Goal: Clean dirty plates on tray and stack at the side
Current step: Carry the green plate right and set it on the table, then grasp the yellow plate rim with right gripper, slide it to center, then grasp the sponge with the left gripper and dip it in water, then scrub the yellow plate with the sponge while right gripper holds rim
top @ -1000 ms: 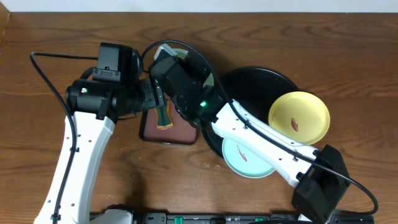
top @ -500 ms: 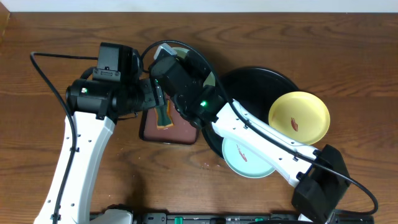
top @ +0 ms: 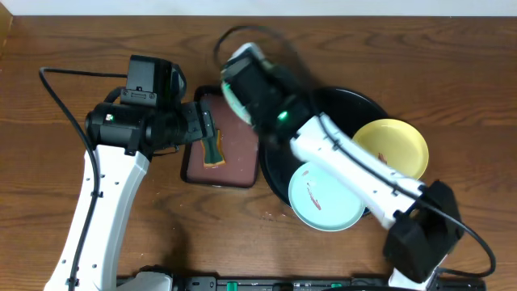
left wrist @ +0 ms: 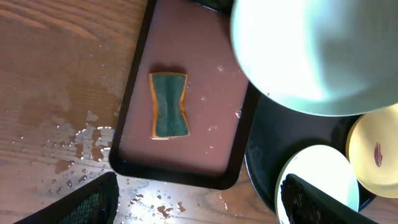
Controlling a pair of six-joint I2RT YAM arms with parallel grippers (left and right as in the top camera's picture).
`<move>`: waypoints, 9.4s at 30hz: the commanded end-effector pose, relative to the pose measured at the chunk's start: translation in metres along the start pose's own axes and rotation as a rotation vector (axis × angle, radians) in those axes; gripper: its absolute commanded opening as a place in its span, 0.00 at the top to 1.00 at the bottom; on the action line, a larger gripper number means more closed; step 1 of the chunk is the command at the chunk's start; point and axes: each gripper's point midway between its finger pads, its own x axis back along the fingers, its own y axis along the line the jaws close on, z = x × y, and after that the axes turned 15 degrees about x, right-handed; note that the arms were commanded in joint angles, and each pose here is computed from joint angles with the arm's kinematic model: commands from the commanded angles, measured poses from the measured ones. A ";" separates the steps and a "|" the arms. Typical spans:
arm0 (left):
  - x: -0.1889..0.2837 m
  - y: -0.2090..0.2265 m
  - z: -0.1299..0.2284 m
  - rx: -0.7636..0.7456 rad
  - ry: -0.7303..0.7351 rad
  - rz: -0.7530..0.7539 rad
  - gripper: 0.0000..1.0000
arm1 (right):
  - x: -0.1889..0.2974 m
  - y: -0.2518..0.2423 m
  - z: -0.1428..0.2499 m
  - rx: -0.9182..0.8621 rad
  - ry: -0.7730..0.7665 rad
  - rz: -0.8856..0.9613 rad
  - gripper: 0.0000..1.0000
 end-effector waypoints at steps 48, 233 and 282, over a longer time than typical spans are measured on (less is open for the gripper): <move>0.005 -0.001 -0.005 -0.013 -0.021 -0.001 0.16 | 0.001 -0.217 0.508 -1.691 0.383 -0.068 0.45; -0.202 0.076 0.095 -0.027 0.436 -0.340 0.60 | -0.046 -0.060 0.219 -0.765 0.295 -0.606 0.54; -0.176 0.000 0.037 -0.116 0.301 -0.269 0.93 | -0.104 -0.039 0.239 -0.649 0.323 -0.570 0.66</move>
